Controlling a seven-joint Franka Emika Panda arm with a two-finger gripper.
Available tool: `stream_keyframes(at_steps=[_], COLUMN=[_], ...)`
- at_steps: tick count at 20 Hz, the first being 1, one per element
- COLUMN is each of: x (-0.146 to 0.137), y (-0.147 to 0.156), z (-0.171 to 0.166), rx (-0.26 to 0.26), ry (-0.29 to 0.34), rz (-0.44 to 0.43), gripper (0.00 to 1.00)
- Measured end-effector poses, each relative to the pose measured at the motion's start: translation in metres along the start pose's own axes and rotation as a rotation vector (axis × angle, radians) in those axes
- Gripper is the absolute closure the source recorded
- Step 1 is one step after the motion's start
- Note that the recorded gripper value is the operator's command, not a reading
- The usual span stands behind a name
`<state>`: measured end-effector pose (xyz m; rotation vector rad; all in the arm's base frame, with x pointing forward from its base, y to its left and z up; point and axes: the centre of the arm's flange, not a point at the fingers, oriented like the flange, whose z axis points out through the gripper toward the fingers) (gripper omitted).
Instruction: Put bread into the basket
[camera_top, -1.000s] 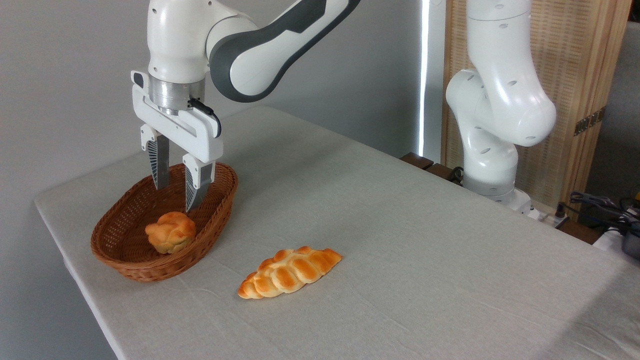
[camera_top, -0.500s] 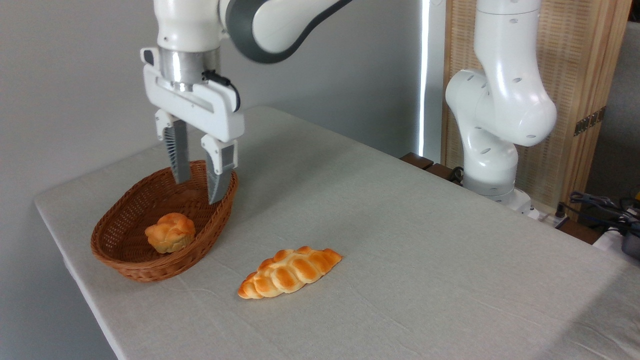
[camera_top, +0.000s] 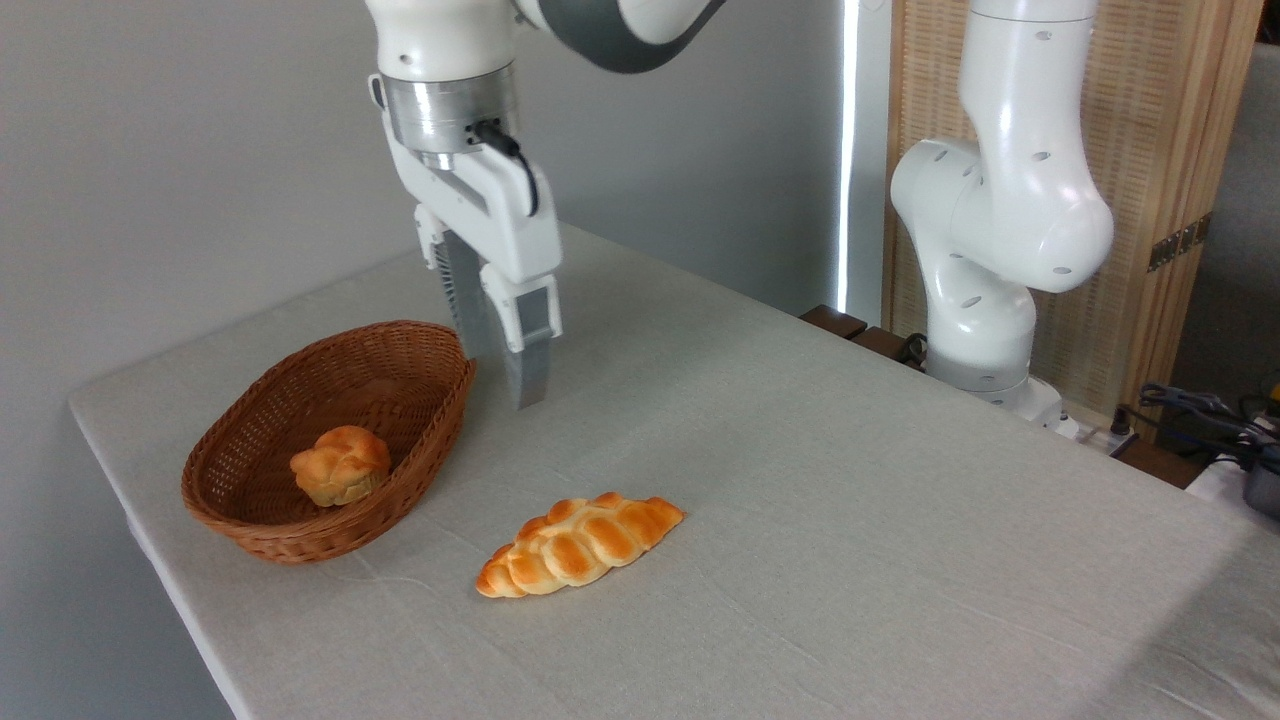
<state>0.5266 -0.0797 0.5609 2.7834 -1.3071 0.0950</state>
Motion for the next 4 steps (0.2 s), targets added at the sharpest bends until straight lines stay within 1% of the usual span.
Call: stream_keyframes(at_steps=[2,4], x=[-0.0088,-0.0134], y=[-0.0026,-0.0066], z=[-0.0042,-0.0083], rx=[-0.01,-0.007], ry=[-0.008,-0.001], rz=[-0.015,-0.053], gripper=[0.0,0.0])
